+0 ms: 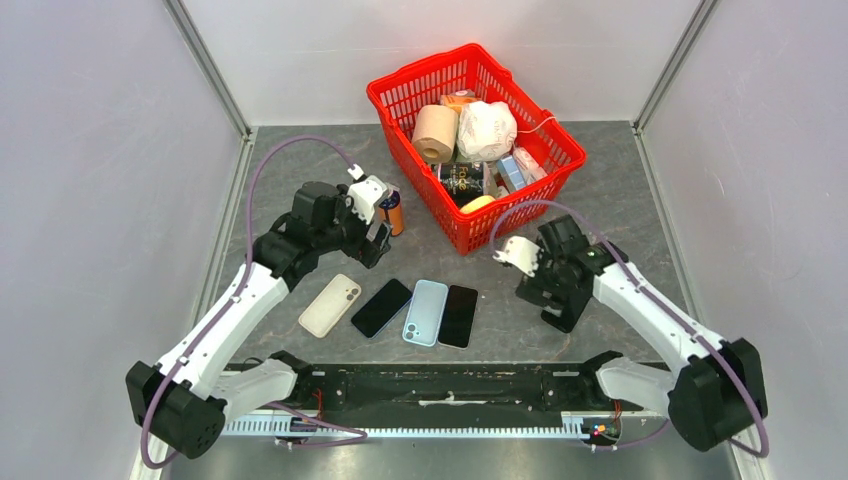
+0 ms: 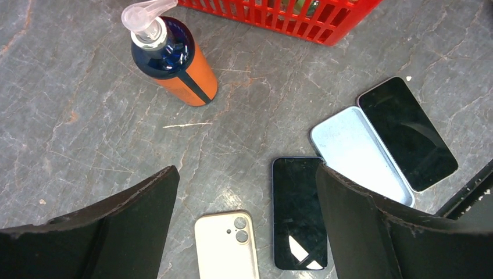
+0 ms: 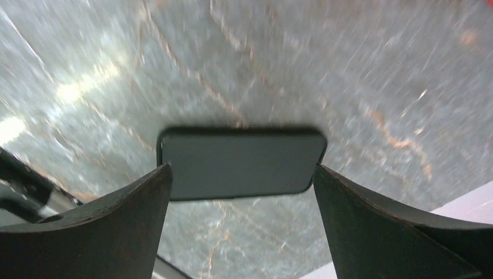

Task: Take the phone out of the phone case
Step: Pick up the phone at the center of the board.

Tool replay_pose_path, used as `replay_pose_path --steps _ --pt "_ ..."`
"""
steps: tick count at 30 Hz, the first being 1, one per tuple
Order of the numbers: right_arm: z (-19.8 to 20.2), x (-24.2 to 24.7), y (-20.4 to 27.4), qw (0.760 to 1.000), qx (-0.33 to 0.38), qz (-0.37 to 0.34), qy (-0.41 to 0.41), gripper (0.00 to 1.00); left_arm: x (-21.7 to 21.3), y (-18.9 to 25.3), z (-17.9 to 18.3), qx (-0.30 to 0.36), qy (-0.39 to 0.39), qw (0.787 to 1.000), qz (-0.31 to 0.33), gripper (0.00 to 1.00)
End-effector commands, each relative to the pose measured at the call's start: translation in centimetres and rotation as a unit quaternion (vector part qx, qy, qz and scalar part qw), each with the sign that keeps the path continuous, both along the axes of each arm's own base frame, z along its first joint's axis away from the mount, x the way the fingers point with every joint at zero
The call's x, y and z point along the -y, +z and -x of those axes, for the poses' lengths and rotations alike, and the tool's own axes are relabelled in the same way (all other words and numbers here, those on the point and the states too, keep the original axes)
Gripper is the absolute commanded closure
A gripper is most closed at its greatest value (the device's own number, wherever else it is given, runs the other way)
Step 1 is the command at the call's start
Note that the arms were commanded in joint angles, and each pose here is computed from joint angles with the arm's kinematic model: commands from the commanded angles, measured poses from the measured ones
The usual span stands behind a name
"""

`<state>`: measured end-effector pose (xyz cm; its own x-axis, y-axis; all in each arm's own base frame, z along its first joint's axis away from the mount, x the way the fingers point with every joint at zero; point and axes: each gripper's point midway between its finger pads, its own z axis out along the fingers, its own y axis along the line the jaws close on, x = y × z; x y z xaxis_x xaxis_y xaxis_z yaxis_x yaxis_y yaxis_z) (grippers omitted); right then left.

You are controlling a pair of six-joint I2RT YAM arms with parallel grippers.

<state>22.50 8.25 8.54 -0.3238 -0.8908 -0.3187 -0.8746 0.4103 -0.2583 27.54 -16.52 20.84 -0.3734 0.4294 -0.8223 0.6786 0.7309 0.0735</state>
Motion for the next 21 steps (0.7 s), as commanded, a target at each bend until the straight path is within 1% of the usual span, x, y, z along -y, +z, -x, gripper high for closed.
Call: replay_pose_path --steps 1,2,6,12,16,21 --pt "3.0 4.8 -1.6 0.997 -0.031 0.062 0.045 0.03 0.4 2.2 0.5 0.021 -0.020 0.999 0.021 0.05" --pt "3.0 5.6 -1.8 0.996 -0.027 0.069 0.051 0.03 0.4 2.2 0.6 0.022 -0.021 0.999 0.020 0.05" --pt "3.1 8.3 -2.0 0.996 -0.039 0.078 0.021 0.03 0.3 2.1 0.7 0.021 -0.022 0.999 0.019 0.04" --pt "3.9 10.3 -2.3 0.995 -0.054 0.083 0.014 0.03 0.3 1.8 0.9 0.017 -0.024 0.999 0.019 0.04" --pt "4.5 10.4 -3.0 0.995 -0.056 0.079 0.017 0.03 0.4 1.7 0.8 0.015 -0.024 0.999 0.020 0.04" --pt "4.3 9.8 -3.8 0.997 -0.047 0.060 0.014 0.03 0.6 1.7 0.6 0.014 -0.024 0.999 0.023 0.04"
